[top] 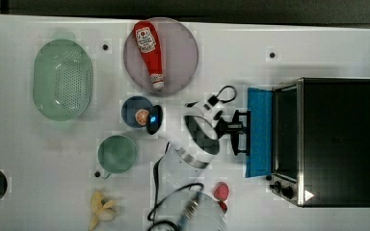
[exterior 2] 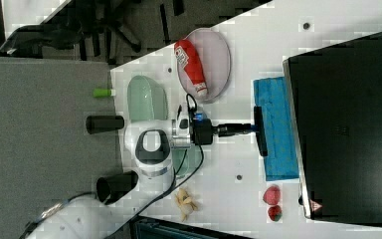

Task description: Flap open oven.

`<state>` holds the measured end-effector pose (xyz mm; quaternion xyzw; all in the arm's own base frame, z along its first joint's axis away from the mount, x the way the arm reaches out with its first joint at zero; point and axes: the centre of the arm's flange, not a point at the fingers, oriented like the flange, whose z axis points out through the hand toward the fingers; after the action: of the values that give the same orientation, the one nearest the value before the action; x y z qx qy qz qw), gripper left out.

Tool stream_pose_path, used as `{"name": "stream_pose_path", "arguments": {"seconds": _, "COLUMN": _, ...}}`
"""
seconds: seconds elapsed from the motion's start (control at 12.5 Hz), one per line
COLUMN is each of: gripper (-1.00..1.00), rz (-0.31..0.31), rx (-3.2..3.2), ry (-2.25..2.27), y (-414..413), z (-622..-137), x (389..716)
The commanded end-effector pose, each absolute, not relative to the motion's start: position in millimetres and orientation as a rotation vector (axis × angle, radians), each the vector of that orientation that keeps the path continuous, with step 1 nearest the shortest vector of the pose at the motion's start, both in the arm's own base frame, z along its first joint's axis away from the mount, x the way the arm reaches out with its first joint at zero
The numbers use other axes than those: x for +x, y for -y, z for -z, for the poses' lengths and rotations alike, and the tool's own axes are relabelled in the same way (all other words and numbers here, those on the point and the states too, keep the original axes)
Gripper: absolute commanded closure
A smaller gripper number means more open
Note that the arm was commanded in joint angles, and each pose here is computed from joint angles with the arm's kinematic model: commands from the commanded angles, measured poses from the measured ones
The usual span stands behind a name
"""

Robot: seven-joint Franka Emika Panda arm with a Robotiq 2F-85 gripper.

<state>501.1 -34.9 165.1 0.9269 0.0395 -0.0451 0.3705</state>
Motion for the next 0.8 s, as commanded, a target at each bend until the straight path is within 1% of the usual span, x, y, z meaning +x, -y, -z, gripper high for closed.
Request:
{"name": "stream_pose_path", "arguments": {"seconds": 0.08, "gripper": 0.65, "rz": 0.061, "rx": 2.325, "ry": 0.036, "y": 19, "z": -132, "x": 497}}
{"name": "stream_pose_path", "arguments": {"seconds": 0.32, "gripper": 0.65, "rz": 0.071, "rx": 2.314, "ry": 0.051, "y": 12, "z": -102, "x": 497}}
{"name": "stream_pose_path", "arguments": {"seconds": 0.64, "gripper": 0.65, "rz": 0.066, "rx": 2.318, "ry": 0.042, "y": 10, "z": -90, "x": 505}}
{"name": "stream_pose_path", "arguments": {"seconds": 0.72, "gripper": 0.65, "rz": 0.042, "rx": 2.332, "ry": 0.048, "y": 7, "z": -95, "x": 511}}
{"name": "stream_pose_path", "arguments": {"seconds": 0.8, "gripper": 0.65, "rz": 0.004, "rx": 2.366, "ry": 0.064, "y": 1, "z": -103, "x": 520}}
